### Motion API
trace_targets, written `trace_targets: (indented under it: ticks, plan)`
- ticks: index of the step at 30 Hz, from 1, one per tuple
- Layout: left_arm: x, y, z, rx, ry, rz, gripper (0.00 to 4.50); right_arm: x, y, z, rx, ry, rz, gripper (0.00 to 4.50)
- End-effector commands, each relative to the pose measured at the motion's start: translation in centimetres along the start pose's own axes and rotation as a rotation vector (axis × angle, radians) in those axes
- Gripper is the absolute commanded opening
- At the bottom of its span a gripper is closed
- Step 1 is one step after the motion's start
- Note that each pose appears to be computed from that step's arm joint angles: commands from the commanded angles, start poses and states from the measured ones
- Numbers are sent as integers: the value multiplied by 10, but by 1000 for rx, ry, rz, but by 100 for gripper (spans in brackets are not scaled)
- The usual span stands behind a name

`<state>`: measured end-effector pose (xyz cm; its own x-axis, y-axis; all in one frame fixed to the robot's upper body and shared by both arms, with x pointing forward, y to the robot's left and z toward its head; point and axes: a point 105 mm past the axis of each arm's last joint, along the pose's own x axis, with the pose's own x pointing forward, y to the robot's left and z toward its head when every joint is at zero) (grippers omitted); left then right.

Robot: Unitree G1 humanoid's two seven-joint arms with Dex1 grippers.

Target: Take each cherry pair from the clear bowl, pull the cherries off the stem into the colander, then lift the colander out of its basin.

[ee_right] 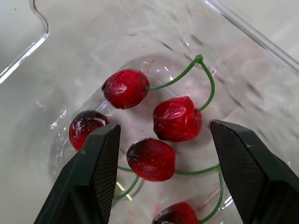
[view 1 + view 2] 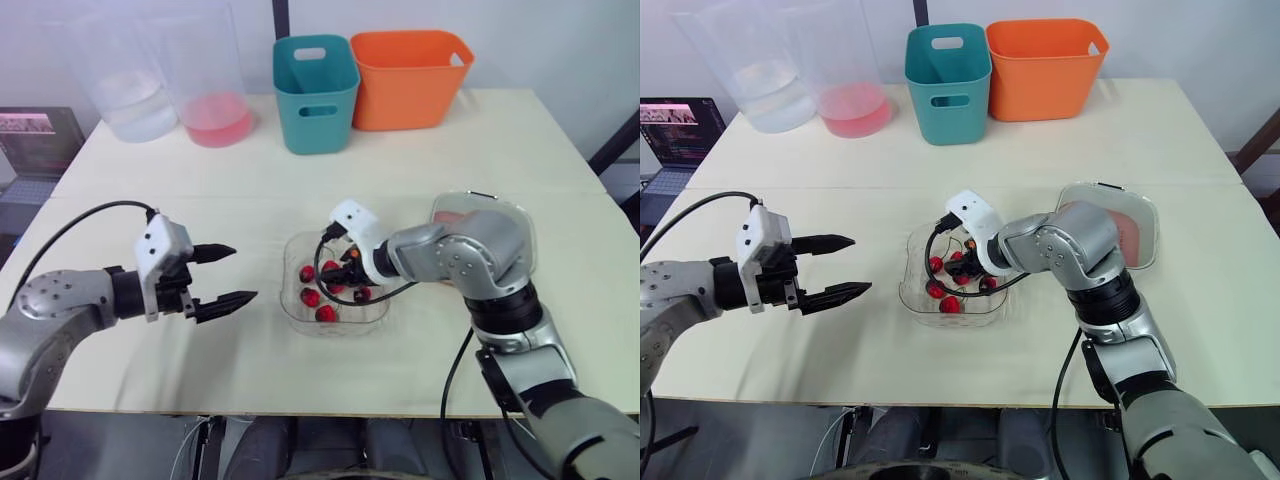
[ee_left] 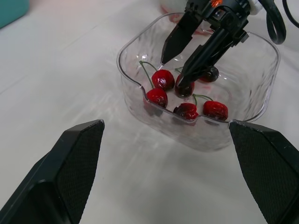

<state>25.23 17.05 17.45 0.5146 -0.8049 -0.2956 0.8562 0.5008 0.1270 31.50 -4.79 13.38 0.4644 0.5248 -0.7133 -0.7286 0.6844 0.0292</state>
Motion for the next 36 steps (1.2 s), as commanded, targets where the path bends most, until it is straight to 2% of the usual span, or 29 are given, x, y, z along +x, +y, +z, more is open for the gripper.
trace_targets:
  ticks: [1,5,7,11,13,18,25,28,33,36]
  plan:
    - [1,-3,7,46,-23,-1,450,1,0,7,-19,-2,-30,322]
    - [1,-3,8,50,-30,6,450,7,-1,3,-18,21,-42,322]
    - [1,-3,8,50,-34,10,450,11,-2,3,-17,21,-50,267]
    - [2,-2,7,49,-35,12,450,13,-3,6,-19,13,-59,83]
    - [1,-1,5,47,-31,16,450,12,-3,9,-23,0,-60,25]
    - [1,2,1,41,-24,22,450,2,4,16,-56,-32,-41,25]
    - [-1,12,-3,38,-13,27,450,-29,2,21,-168,-85,-46,25]
    - [-1,17,1,36,-20,16,450,-52,5,20,-294,-98,-35,25]
    - [9,31,41,-26,-145,9,450,-84,10,21,-542,-180,-18,25]
    - [26,27,75,-45,-220,-69,450,-95,-3,27,-634,-203,-96,25]
